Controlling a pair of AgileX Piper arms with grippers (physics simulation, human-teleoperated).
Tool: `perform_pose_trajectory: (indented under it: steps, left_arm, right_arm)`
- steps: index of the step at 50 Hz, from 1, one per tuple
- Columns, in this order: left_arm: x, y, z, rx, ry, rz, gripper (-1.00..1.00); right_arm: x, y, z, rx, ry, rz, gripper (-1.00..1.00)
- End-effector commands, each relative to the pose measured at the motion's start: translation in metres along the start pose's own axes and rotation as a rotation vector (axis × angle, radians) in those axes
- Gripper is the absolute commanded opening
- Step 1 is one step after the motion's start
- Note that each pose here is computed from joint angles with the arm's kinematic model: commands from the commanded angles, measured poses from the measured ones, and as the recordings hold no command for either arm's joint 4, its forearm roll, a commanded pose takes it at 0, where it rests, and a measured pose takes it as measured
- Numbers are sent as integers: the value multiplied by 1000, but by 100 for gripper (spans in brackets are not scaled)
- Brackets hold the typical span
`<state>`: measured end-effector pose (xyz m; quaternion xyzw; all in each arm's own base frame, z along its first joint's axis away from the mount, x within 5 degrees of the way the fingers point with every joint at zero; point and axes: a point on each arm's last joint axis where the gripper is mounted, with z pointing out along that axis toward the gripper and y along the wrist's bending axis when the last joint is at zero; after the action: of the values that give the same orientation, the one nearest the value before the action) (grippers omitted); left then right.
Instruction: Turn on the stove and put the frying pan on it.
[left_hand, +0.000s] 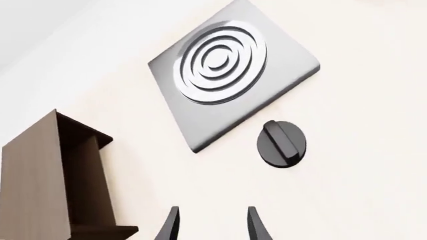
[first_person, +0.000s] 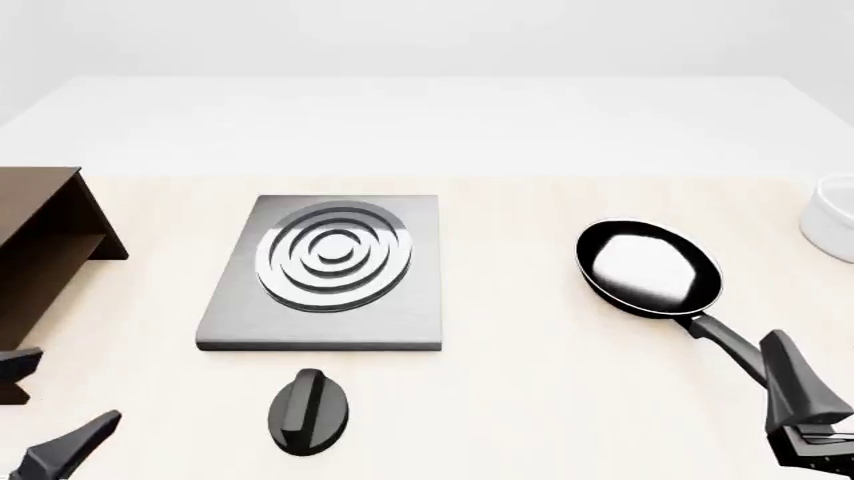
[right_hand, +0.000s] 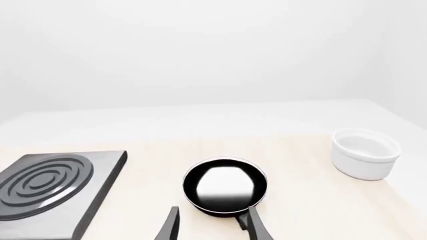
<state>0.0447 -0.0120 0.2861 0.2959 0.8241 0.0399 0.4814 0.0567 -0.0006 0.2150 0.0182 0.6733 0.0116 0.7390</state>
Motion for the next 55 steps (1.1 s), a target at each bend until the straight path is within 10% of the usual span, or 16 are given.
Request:
perform_pose_trajectory:
  steps: [1,55]
  left_arm:
    - [15,-10,25,73,50,-1,100]
    - [4,-33,78,243,59,-126,100]
  right_arm:
    - [0,0,-1,-3,-5,-14,100]
    - [-1,0,-1,1,-8,-13,100]
